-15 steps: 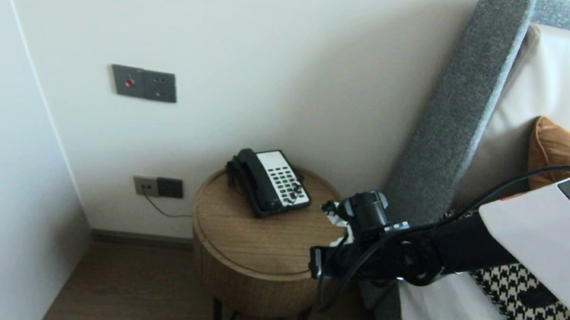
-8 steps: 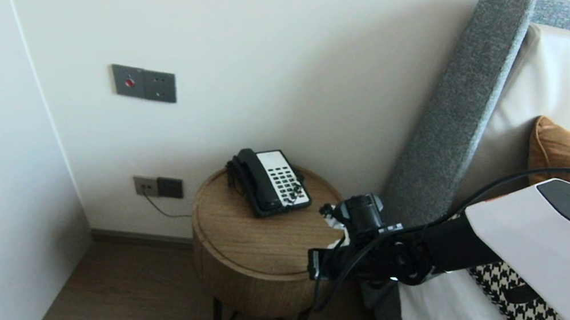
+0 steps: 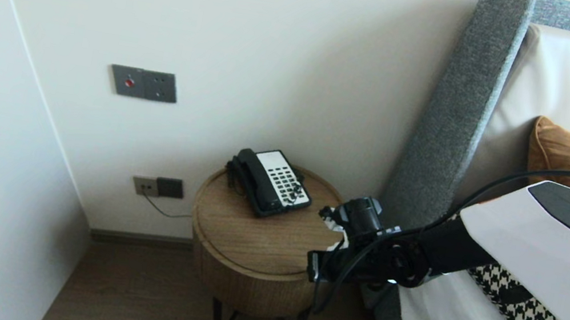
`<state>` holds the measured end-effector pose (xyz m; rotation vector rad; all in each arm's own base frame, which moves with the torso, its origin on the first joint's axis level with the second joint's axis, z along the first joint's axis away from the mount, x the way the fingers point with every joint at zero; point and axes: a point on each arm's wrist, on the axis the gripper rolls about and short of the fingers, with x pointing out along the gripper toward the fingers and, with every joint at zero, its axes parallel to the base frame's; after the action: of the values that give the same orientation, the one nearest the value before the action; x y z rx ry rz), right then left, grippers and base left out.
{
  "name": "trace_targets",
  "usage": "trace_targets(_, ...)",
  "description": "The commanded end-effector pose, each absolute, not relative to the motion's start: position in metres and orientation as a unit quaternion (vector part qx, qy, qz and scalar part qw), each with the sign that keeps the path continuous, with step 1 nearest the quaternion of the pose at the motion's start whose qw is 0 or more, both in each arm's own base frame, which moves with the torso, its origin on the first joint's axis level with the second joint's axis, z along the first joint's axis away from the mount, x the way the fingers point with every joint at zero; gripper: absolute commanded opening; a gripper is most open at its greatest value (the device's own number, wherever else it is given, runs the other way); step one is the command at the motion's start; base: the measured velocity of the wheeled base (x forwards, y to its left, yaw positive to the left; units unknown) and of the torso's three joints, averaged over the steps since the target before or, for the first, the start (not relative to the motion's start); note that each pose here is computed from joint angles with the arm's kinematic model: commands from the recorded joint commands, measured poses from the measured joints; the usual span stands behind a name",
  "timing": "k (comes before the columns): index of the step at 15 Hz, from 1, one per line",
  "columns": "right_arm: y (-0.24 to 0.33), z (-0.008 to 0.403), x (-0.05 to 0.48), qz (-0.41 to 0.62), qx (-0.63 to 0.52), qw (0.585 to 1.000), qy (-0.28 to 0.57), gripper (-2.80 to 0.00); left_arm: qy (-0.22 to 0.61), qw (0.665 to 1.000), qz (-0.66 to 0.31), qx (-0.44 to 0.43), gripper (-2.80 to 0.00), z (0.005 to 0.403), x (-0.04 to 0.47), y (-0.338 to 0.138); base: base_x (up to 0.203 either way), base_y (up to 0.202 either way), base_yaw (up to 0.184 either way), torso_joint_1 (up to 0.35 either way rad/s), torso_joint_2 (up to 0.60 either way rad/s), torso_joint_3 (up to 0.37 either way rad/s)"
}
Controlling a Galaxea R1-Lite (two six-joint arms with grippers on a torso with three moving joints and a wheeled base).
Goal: Open the nightstand drawer
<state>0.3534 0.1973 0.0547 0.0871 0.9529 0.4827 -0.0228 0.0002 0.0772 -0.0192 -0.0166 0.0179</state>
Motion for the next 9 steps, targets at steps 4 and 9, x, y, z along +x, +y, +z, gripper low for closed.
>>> trace_targets(4,0.193,0.053,0.335,0.230,0.037,0.850,0.472,-2.80,-0.009,1.000,0.009,-0.010,-2.80,0.077,-0.023,0.000,0.000,0.000,0.000,0.000,0.00,0.000)
trace_targets(9,0.191,0.070,0.332,0.232,0.042,0.866,0.441,-2.80,-0.009,1.000,0.010,-0.010,-2.80,0.077,-0.023,0.000,0.000,0.000,0.000,0.000,0.00,0.000)
